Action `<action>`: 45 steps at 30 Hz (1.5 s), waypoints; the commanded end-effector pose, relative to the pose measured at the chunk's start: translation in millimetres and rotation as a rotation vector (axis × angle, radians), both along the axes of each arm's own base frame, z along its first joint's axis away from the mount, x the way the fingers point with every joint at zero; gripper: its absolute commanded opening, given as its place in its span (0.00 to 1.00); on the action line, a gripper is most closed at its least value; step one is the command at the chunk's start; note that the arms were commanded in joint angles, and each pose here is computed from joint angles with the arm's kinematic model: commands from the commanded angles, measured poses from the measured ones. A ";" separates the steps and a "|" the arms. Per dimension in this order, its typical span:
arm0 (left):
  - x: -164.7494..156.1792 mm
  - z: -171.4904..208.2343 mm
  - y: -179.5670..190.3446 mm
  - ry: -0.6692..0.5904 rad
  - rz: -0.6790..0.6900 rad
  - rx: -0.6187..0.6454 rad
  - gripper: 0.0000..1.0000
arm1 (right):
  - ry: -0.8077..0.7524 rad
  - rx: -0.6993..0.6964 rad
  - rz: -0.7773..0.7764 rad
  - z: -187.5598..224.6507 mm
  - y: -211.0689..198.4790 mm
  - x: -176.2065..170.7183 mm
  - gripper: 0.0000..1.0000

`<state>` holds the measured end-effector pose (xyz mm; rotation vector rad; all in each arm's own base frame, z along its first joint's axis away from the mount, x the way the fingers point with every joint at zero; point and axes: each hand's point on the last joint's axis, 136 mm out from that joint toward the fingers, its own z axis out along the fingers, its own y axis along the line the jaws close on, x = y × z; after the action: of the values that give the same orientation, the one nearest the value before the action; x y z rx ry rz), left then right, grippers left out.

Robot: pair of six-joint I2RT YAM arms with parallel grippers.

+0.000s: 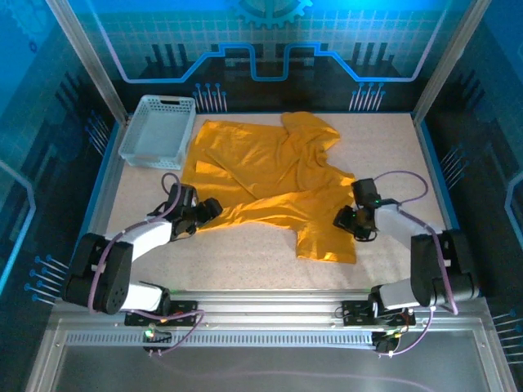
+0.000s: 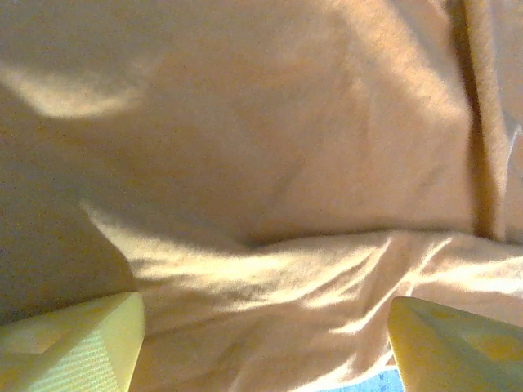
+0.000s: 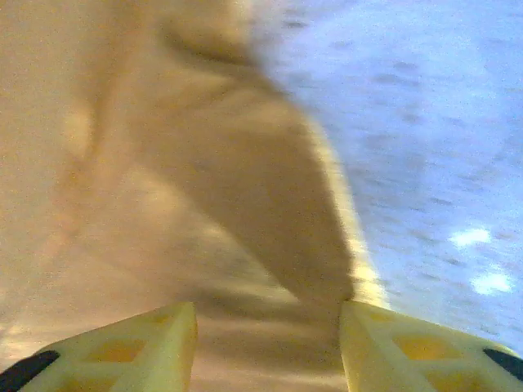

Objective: Fold the inside-out t-shirt

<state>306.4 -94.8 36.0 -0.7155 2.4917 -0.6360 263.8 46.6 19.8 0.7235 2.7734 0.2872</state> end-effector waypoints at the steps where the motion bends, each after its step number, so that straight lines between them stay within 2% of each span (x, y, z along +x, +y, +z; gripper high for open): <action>1: -23.9 -2.4 -10.6 0.040 -0.013 -0.001 0.79 | 0.044 -0.027 -0.103 -1.0 -24.7 -30.2 0.51; 4: -42.6 -6.9 -13.3 0.060 0.000 0.000 0.79 | 0.002 -0.035 -0.176 15.6 -42.0 -41.6 0.51; 6: -48.9 -1.8 -13.9 0.041 0.001 -0.010 0.79 | -0.081 -0.039 -0.179 35.5 -46.8 -37.2 0.51; 8: -44.7 15.9 -13.8 -0.001 -0.024 0.014 0.80 | -0.182 -0.028 -0.114 62.0 -37.9 -22.4 0.50; 10: -31.7 36.3 -9.6 -0.049 -0.045 0.076 0.81 | -0.267 -0.022 0.025 85.3 -14.4 -0.9 0.51; 12: -15.9 46.9 -7.1 -0.064 -0.059 0.106 0.81 | -0.278 -0.027 0.132 96.2 9.4 15.5 0.52; 14: 3.2 51.2 -10.1 -0.067 -0.071 0.075 0.81 | -0.276 0.034 0.232 93.6 39.4 34.2 0.53; 17: 25.1 41.3 -13.3 -0.039 -0.071 0.023 0.81 | -0.257 0.079 0.298 79.2 68.0 57.0 0.53; 20: 41.1 29.4 -16.2 -0.014 -0.073 -0.020 0.80 | -0.224 0.084 0.344 63.6 86.9 74.2 0.53; 23: 46.3 16.0 -10.7 0.010 -0.063 -0.005 0.81 | -0.177 0.118 0.382 43.2 98.9 79.4 0.54; 25: 43.1 4.4 -7.8 0.047 -0.062 0.011 0.81 | -0.122 0.092 0.360 26.5 92.0 76.2 0.54; 29: 22.8 -16.2 -3.8 0.116 -0.052 0.024 0.81 | 0.023 0.001 0.237 -3.9 53.0 55.7 0.54; 30: 16.9 -20.2 -4.2 0.129 -0.048 0.022 0.81 | 0.024 0.018 0.230 -5.1 50.0 53.0 0.54; 32: 3.3 -26.4 -9.1 0.149 -0.054 0.010 0.81 | 0.033 0.026 0.176 -4.9 41.4 42.4 0.56; 36: -20.9 -26.2 -17.7 0.140 -0.064 0.018 0.81 | 0.060 -0.092 0.089 3.6 6.1 24.5 0.56; 41: -57.9 -25.1 -25.8 0.141 -0.066 0.044 0.81 | 0.063 0.008 -0.047 3.3 -25.2 -7.5 0.56; 45: -81.9 -21.8 -34.7 0.143 -0.092 0.054 0.83 | 0.002 -0.008 -0.068 21.3 -35.2 -18.8 0.56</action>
<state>257.1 -141.7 32.7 -0.5528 2.5848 -0.6583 254.8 11.8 30.1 0.8082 2.7575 0.2532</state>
